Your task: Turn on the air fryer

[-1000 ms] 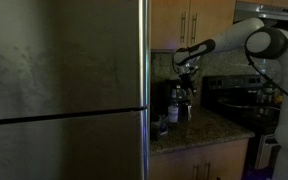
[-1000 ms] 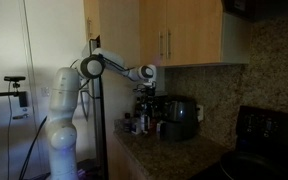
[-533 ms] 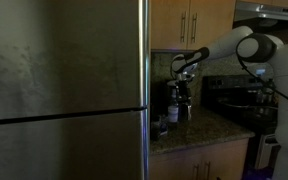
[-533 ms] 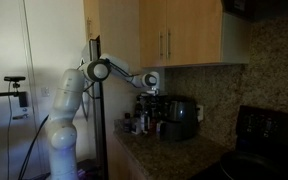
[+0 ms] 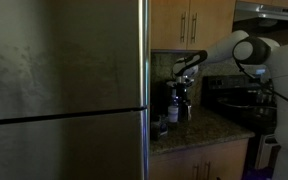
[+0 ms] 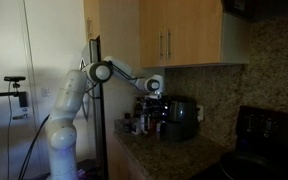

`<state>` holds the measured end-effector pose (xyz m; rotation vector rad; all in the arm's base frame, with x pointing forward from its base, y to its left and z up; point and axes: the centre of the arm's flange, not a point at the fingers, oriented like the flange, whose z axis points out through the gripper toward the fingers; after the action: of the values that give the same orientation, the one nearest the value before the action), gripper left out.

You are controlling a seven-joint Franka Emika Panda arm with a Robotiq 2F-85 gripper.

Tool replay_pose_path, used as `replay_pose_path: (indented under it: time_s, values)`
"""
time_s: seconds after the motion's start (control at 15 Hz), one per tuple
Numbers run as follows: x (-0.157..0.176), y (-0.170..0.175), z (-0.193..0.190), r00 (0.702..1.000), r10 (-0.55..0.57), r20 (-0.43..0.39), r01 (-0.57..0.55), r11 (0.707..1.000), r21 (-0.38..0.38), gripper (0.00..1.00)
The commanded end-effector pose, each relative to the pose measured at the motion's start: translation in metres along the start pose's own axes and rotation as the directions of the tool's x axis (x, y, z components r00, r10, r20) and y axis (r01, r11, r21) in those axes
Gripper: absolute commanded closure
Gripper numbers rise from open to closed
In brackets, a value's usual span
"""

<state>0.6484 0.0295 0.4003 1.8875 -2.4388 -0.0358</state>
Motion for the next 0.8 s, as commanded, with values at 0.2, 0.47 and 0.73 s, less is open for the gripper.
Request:
replay_pose_path:
  time_s: [0.2,0.47,0.73]
  values:
    - [-0.007,-0.002,-0.008,0.999,-0.046,-0.006,0.046,0.996,0.071,0.00]
    - [-0.009,-0.001,-0.009,0.998,-0.050,-0.048,0.053,0.996,0.065,0.00]
    - [0.009,0.000,-0.013,0.947,-0.023,-0.320,0.048,0.996,0.069,0.00]
